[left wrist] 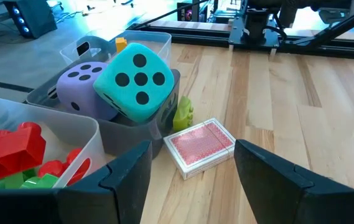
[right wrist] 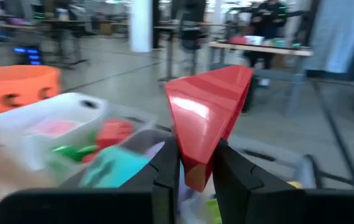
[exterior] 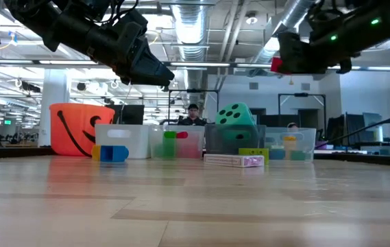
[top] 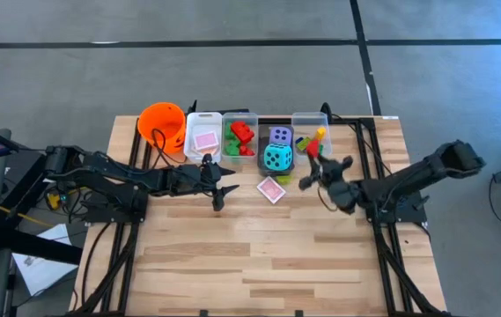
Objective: Pick & Place Toys
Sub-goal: Put the small red game piece into the right transparent bin
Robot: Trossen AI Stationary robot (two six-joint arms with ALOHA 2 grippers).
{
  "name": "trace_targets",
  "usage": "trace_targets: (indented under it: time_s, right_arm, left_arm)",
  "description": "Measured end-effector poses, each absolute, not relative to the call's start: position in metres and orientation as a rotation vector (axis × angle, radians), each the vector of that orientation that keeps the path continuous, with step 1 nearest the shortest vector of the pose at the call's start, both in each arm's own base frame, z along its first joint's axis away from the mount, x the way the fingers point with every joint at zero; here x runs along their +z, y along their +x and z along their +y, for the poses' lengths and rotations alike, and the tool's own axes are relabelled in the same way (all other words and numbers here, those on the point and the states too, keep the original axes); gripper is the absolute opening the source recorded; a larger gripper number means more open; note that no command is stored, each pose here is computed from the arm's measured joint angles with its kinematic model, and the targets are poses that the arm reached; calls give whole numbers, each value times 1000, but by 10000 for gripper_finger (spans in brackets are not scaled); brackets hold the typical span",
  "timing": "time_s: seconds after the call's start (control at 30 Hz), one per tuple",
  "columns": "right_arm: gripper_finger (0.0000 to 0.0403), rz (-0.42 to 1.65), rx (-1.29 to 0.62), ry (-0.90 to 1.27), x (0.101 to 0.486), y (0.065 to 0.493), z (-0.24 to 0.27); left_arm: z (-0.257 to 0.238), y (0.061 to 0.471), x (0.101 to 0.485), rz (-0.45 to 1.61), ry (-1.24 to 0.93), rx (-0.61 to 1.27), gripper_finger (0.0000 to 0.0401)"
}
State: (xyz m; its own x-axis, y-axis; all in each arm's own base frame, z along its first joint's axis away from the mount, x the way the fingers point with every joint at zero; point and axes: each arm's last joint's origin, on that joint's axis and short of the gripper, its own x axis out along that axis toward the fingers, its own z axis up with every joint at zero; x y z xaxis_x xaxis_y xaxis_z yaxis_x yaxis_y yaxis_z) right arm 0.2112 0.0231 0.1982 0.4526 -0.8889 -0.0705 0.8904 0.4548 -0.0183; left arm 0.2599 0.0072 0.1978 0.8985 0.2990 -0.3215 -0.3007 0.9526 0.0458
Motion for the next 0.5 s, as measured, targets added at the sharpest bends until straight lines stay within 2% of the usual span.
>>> trace_targets:
  time_s: [0.27, 0.33, 0.5]
  right_arm:
    - [68, 150, -1272, -32, 191, 213, -19]
    - [94, 141, -1309, -6, 186, 215, -26]
    - [194, 148, -1357, 15, 175, 218, -36]
  left_arm:
    - [7, 260, 198, 331, -5, 310, 221]
    - [7, 260, 198, 331, -5, 310, 221]
    - [7, 260, 198, 331, -5, 310, 221]
